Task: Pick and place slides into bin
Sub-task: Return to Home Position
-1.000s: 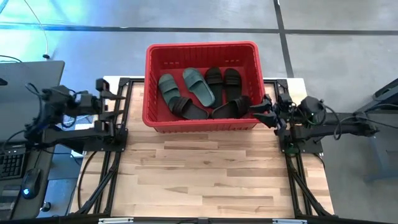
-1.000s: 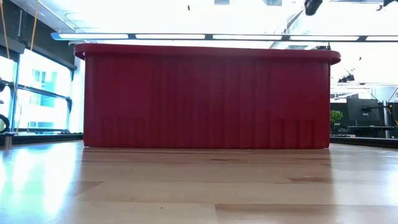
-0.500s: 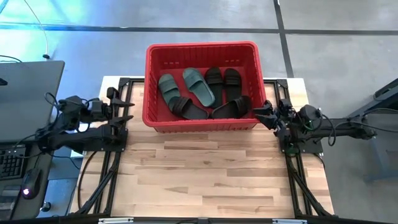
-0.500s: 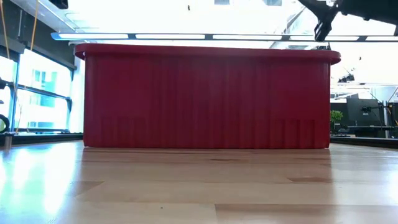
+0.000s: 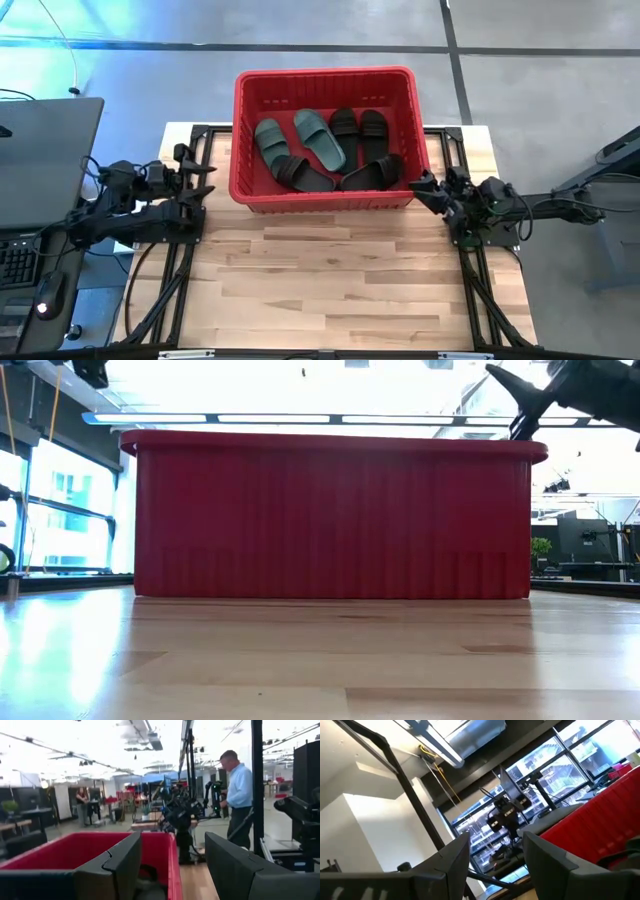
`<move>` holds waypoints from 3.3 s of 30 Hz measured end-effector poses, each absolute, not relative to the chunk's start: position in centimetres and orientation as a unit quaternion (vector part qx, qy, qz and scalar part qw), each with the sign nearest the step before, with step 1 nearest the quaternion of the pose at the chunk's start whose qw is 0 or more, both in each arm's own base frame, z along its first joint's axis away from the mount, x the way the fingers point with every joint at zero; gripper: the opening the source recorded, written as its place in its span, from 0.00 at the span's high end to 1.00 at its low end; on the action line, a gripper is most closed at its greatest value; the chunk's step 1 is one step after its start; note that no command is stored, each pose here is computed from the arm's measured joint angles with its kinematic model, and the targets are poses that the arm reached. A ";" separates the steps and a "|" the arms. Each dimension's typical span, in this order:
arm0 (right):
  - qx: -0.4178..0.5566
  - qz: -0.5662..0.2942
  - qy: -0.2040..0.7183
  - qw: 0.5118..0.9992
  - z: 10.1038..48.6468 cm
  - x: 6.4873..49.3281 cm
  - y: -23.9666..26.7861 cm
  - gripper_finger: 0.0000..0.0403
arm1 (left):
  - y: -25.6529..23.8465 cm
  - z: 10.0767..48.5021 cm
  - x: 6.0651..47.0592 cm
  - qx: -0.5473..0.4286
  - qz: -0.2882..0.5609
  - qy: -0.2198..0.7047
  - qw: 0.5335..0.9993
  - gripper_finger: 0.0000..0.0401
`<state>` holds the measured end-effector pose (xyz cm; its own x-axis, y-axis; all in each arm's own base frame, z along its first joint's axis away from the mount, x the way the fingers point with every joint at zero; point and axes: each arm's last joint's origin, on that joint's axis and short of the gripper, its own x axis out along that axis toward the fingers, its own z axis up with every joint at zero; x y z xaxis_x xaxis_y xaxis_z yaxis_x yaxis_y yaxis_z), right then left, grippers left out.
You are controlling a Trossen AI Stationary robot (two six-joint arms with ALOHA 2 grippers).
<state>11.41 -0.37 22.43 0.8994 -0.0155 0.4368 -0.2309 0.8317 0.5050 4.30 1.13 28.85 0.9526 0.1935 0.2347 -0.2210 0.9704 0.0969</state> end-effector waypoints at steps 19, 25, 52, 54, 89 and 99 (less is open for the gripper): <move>0.301 0.057 -0.206 0.929 22.2 11.5 -0.4 0.57 | 2.4 22.3 8.1 0.014 0.073 -0.160 0.984 0.50; 0.302 0.047 -0.182 0.935 21.8 11.7 -0.4 0.57 | 2.5 20.8 8.5 0.010 0.075 -0.146 0.986 0.50; 0.269 0.019 -0.157 0.950 21.2 11.9 -0.5 0.57 | 2.8 18.7 9.1 0.003 0.081 -0.108 0.991 0.50; 0.267 0.074 -0.166 0.946 21.6 11.8 -0.2 0.57 | 2.8 18.7 9.1 0.003 0.081 -0.108 0.991 0.50; 0.199 0.153 -0.165 0.954 21.7 8.6 0.4 0.57 | 2.8 18.7 9.1 0.003 0.081 -0.108 0.991 0.50; 0.180 0.288 -0.237 0.910 23.6 7.2 1.1 0.57 | 2.8 18.7 9.1 0.003 0.081 -0.108 0.991 0.50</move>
